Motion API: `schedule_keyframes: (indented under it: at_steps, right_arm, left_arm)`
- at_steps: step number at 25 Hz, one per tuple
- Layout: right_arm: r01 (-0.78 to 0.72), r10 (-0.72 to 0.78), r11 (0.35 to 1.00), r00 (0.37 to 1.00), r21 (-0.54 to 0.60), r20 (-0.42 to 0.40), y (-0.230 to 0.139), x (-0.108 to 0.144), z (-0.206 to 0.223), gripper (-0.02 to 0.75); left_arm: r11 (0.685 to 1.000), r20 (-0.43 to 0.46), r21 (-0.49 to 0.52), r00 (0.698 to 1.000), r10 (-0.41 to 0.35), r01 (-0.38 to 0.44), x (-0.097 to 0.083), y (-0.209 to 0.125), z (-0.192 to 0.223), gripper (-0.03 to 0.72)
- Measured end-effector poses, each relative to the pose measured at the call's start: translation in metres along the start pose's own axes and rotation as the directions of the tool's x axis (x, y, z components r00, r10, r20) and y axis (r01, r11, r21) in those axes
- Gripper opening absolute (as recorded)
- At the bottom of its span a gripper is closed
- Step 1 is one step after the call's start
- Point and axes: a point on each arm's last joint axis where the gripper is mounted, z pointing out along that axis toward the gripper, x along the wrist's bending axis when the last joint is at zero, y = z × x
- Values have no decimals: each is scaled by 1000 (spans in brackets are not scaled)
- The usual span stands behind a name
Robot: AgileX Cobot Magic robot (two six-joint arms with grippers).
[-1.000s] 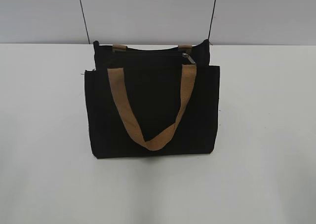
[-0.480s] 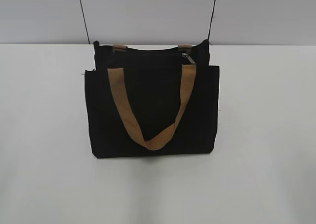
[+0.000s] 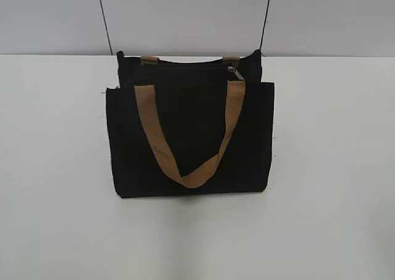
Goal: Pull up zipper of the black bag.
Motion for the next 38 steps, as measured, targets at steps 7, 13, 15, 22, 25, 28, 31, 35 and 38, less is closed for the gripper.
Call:
schedule_keyframes:
  at_steps: [7, 13, 15, 22, 25, 28, 31, 35, 38]
  right_arm:
    - [-1, 1, 1000, 1000, -4, 2, 0, 0, 0, 577]
    - [-1, 1, 1000, 1000, -4, 2, 0, 0, 0, 577]
    - [-1, 1, 1000, 1000, -4, 2, 0, 0, 0, 576]
    - [-5, 5, 1000, 1000, -5, -5, 0, 1, 0, 576]
    - [-6, 6, 1000, 1000, -5, -6, 0, 1, 0, 576]
    - [-10, 10, 1000, 1000, -5, -3, 0, 1, 0, 576]
    - [-14, 14, 1000, 1000, -5, -3, 0, 1, 0, 576]
    - [-14, 14, 1000, 1000, -4, 0, 0, 0, 0, 576]
    - [-13, 13, 1000, 1000, -4, 2, 0, 0, 0, 576]
  left_arm:
    - [1000, -6, -6, 1000, -2, 2, 0, -1, -1, 543]
    - [1000, -6, -6, 1000, -2, 2, 0, -1, -1, 543]
    - [1000, -6, -6, 1000, -2, 2, 0, -1, -1, 543]
    - [1000, -3, -6, 1000, 4, -4, 0, -1, -1, 543]
    - [999, 39, -4, 998, 54, -54, -4, -1, -1, 543]
    - [996, 77, -7, 993, 92, -92, -7, -2, -1, 543]
    - [995, 86, -8, 992, 97, -97, -8, -2, -1, 543]
    - [995, 91, -8, 991, 97, -97, -9, -2, -1, 543]
    - [995, 92, -8, 991, 96, -96, -9, -2, -1, 543]
